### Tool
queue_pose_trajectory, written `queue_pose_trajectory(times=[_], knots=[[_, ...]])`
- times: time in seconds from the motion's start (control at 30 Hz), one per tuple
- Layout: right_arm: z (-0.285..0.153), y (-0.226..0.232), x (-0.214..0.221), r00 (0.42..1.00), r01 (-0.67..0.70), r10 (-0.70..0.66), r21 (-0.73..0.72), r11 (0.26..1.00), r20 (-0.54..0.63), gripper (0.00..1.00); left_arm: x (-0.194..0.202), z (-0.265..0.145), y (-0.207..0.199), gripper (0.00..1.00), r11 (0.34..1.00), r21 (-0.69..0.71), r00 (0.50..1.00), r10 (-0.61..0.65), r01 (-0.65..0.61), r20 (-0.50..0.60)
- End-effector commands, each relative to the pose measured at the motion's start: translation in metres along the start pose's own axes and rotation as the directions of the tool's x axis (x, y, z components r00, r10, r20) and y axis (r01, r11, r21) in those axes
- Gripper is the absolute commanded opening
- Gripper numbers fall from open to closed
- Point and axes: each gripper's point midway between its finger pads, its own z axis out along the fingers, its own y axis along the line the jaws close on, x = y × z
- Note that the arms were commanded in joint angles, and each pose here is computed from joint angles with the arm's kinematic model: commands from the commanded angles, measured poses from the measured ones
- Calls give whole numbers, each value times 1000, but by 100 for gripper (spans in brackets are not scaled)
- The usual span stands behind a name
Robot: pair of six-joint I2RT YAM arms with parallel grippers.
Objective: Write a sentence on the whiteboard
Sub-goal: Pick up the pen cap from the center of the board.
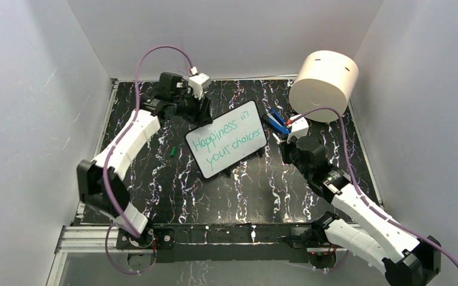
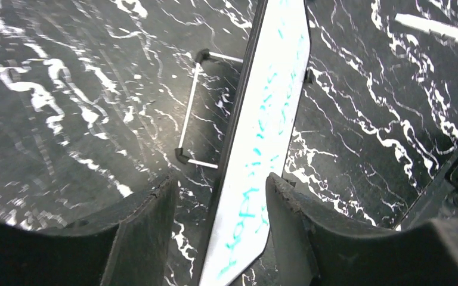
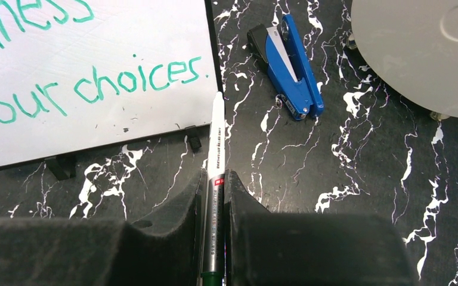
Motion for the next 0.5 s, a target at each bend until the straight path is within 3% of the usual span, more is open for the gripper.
queue_pose_trajectory(times=[0.0,0.2,0.47], knots=[[-17,0,-28,998,-42,43,-13,999,55,0,-32,-59,0,55,982,-182,984,-13,46,178],[-29,-3,-28,996,-60,61,-17,998,71,0,0,-82,35,64,900,-376,966,-147,219,211],[-35,-6,-27,994,-71,72,-13,997,85,0,62,-98,86,75,745,-544,922,-333,385,197]])
